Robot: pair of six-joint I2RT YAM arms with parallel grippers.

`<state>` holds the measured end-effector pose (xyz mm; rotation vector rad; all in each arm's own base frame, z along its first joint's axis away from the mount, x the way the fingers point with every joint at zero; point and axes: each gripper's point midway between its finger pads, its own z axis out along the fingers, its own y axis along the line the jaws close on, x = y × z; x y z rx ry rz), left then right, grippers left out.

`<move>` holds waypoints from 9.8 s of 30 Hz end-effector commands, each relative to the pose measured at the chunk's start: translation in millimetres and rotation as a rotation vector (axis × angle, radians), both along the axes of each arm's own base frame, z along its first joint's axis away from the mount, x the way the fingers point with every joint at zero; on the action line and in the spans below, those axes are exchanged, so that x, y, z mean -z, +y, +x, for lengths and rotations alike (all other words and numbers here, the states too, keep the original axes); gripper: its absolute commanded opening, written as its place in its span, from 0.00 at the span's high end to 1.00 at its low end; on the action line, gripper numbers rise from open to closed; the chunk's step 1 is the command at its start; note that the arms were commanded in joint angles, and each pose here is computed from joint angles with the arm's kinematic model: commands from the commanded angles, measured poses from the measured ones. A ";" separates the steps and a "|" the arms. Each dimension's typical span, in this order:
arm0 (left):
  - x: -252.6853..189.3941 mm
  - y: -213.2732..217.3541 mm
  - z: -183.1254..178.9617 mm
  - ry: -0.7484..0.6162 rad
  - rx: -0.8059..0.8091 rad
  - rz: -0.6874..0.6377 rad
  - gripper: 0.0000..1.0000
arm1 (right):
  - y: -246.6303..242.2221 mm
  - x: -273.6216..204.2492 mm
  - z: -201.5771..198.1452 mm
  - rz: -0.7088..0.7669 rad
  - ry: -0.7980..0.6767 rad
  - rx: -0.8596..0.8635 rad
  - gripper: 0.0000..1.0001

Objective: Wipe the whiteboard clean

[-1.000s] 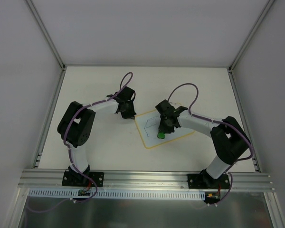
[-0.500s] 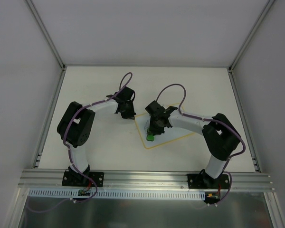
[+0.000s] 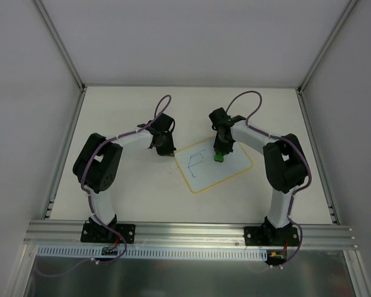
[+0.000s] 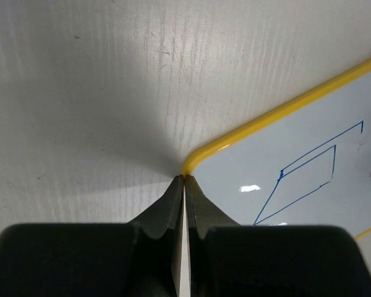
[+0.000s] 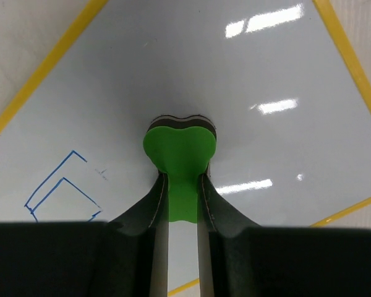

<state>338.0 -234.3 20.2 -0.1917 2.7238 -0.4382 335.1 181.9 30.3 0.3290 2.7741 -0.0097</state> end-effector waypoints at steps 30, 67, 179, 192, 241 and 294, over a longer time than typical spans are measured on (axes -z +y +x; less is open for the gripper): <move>2.7 15.0 -17.5 0.037 -0.019 0.035 1.00 | -17.1 6.3 20.1 -0.088 0.093 -0.014 1.00; -4.5 31.8 -9.0 0.029 -0.103 0.017 1.00 | 14.2 20.8 -105.1 -0.118 0.180 -0.311 1.00; -18.7 34.1 -86.5 -0.082 0.132 0.294 0.25 | 6.3 38.4 -75.7 0.122 0.131 -0.232 1.00; -17.3 44.7 -76.4 -0.105 0.134 0.357 0.40 | 7.2 41.0 -78.0 0.127 0.140 -0.237 1.00; 19.8 64.8 -158.9 0.212 0.111 0.286 1.00 | -5.9 50.5 -78.7 0.058 0.163 -0.181 1.00; 25.0 107.6 -118.4 0.226 -0.007 0.433 1.00 | -9.6 51.7 -79.9 0.055 0.168 -0.170 1.00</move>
